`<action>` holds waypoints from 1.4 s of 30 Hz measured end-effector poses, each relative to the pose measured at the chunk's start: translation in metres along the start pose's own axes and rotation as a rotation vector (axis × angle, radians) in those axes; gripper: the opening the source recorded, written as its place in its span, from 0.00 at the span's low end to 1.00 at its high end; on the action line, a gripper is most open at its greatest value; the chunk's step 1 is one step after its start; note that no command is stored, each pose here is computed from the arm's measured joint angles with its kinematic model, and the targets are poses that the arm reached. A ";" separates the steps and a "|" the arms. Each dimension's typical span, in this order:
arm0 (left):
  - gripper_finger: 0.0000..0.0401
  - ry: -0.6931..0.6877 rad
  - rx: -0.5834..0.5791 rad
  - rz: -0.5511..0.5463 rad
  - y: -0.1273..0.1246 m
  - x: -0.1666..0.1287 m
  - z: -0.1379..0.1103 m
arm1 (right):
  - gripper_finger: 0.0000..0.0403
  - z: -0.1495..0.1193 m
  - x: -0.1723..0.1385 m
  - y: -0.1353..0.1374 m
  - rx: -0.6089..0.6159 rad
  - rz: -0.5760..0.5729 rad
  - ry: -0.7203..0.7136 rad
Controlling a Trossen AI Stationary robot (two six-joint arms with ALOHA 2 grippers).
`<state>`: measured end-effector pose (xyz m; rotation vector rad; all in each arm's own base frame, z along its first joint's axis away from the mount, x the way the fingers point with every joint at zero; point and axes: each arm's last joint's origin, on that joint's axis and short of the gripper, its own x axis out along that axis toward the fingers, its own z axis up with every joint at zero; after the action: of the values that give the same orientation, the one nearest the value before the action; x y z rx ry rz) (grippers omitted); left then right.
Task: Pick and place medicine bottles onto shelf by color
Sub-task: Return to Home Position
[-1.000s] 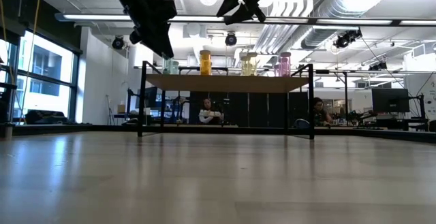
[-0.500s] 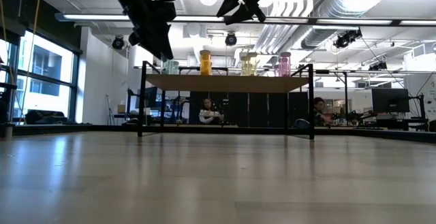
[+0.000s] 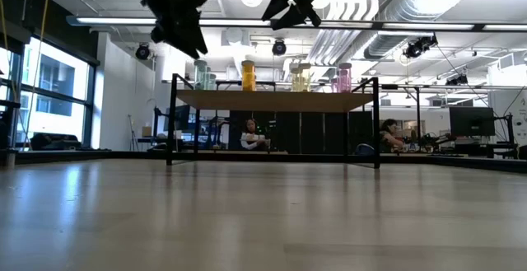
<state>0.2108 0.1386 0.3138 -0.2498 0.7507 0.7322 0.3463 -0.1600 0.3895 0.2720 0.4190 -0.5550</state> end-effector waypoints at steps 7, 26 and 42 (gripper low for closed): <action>0.50 -0.122 -0.058 -0.017 0.007 -0.039 0.000 | 0.47 0.000 0.000 0.001 -0.001 0.004 0.000; 0.50 -0.415 -0.003 -0.331 0.004 -0.119 -0.086 | 0.47 0.001 -0.009 0.057 0.082 0.173 -0.112; 0.50 -0.592 0.073 -0.521 0.000 -0.086 -0.170 | 0.47 0.012 -0.040 0.071 0.167 0.248 -0.187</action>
<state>0.0775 0.0173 0.2513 -0.1395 0.1298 0.2523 0.3586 -0.0884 0.4277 0.4224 0.1539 -0.3681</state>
